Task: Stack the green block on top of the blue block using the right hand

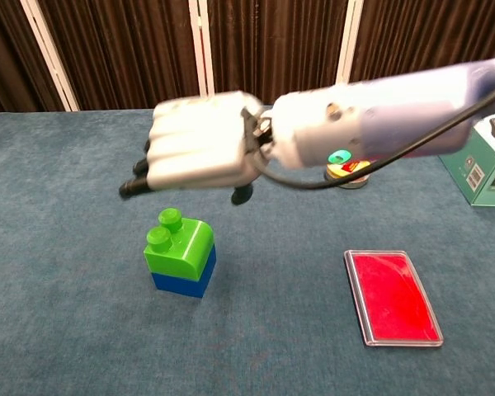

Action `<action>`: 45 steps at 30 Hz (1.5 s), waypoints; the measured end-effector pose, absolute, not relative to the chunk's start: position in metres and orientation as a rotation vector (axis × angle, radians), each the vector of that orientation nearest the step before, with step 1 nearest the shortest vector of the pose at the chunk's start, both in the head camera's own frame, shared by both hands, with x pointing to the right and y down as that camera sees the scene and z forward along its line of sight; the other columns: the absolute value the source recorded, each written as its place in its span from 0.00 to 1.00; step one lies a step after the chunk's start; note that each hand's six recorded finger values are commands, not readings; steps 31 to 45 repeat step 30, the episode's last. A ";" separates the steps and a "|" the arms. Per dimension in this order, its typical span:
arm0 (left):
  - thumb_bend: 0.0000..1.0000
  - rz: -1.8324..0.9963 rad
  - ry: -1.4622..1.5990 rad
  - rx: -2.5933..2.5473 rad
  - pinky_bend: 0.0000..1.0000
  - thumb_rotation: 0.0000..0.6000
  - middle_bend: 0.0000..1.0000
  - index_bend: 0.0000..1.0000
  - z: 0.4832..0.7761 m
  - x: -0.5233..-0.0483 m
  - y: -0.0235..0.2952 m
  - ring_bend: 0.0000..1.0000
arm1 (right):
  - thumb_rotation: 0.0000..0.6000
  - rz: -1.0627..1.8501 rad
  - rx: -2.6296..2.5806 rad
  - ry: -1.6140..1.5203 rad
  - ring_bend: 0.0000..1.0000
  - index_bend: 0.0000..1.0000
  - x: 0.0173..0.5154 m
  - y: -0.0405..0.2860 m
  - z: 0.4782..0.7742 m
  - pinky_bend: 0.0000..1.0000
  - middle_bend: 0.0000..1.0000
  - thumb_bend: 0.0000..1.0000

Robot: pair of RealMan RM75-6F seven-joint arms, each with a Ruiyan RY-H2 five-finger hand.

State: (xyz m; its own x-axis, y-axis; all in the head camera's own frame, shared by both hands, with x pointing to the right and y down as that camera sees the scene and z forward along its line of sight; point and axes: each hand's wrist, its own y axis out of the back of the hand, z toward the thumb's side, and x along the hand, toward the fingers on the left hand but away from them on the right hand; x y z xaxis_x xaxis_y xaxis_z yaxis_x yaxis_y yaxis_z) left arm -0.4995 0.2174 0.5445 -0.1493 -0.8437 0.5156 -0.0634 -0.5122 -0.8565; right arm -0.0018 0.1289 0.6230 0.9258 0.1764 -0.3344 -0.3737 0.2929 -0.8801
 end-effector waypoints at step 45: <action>0.00 -1.484 1.049 -1.560 0.00 1.00 0.00 0.00 0.516 -0.467 0.234 0.00 | 1.00 1.270 -1.490 -0.937 0.00 0.00 0.381 0.176 0.550 0.00 0.00 0.00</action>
